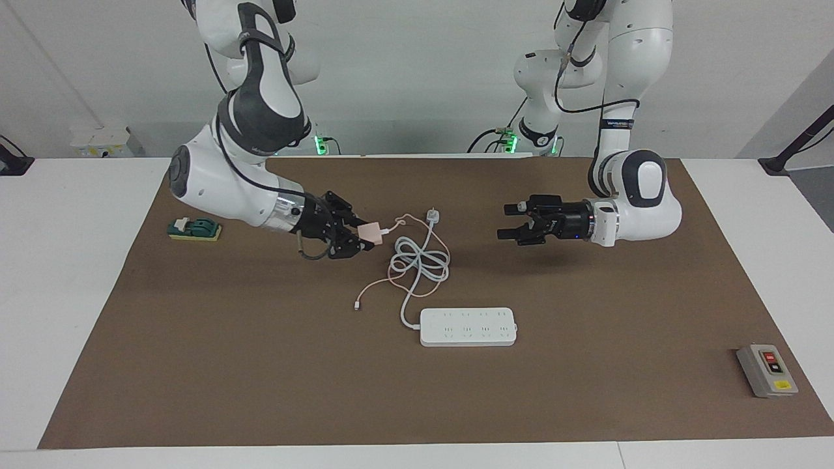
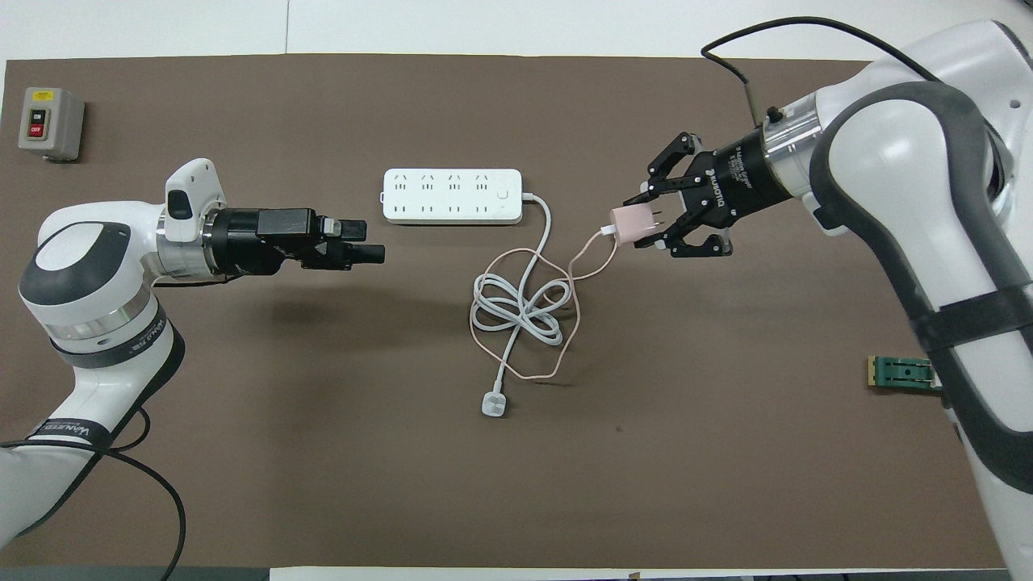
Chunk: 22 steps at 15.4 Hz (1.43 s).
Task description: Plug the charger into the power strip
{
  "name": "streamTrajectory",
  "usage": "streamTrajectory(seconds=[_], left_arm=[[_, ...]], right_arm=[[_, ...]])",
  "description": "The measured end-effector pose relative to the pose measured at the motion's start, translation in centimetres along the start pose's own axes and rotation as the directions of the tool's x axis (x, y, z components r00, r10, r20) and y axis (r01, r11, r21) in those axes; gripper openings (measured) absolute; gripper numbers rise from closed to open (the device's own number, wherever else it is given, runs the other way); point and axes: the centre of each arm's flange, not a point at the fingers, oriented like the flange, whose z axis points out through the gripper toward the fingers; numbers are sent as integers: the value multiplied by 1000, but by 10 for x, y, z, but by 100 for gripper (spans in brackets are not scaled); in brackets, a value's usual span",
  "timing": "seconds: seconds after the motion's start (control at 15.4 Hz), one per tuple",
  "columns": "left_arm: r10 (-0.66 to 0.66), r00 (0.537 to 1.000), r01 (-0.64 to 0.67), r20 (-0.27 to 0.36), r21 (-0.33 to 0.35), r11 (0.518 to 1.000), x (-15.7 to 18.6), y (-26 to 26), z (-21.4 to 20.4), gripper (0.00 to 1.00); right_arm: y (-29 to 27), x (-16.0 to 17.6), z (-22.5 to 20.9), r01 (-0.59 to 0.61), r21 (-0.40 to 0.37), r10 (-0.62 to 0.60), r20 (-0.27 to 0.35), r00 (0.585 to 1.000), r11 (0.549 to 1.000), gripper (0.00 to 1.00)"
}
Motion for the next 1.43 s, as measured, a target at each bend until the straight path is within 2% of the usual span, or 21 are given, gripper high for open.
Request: streamTrajectory(seconds=[0.2, 0.46, 0.65, 1.11, 1.43], left_arm=[[50, 999, -50, 6, 3, 999, 0, 2, 5, 100], [99, 995, -99, 7, -1, 995, 8, 6, 6, 100], [123, 992, -122, 27, -23, 992, 15, 3, 8, 100], [187, 982, -186, 32, -34, 982, 20, -12, 11, 100], [148, 989, -147, 26, -37, 988, 21, -19, 10, 100]], right_arm=[[1, -34, 28, 9, 23, -8, -11, 1000, 1000, 47], [-1, -60, 56, -35, 82, 36, -19, 999, 996, 47], [-2, -76, 82, -60, 109, 59, 13, 998, 992, 47], [-10, -90, 113, -80, 115, 78, 21, 997, 990, 47], [-16, -94, 118, -93, 119, 90, 25, 996, 989, 47]])
